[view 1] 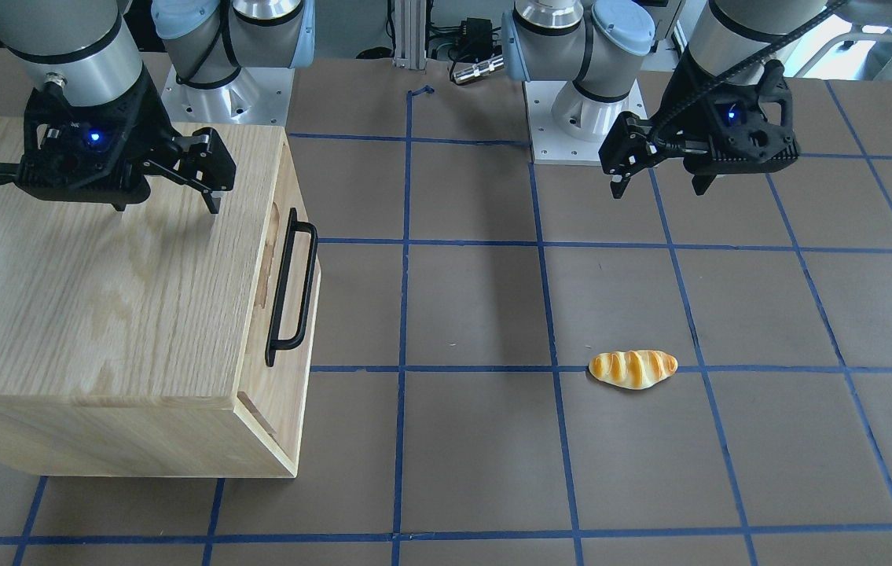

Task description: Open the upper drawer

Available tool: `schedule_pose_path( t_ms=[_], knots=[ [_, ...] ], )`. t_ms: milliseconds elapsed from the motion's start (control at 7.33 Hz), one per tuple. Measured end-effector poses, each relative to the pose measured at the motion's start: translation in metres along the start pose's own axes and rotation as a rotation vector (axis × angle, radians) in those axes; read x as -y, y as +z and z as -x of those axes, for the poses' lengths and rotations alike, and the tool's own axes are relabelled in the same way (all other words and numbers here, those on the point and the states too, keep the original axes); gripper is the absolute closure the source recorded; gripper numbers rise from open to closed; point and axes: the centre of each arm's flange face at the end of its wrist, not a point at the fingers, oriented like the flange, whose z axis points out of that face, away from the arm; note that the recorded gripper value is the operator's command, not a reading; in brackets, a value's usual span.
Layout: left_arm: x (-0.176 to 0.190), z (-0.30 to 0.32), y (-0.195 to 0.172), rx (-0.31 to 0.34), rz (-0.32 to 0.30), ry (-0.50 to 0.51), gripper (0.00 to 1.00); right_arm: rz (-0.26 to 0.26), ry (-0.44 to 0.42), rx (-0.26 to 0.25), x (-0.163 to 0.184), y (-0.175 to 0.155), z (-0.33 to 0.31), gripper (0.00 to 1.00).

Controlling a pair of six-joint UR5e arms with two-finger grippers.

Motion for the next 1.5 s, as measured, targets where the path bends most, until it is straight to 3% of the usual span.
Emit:
schedule_pose_path(
  t_ms=[1500],
  knots=[
    [-0.0061,0.0008,0.0023,0.004,0.002,-0.002,0.0,0.001,0.001,0.0,-0.0001,0.0004,0.0,0.0]
  ],
)
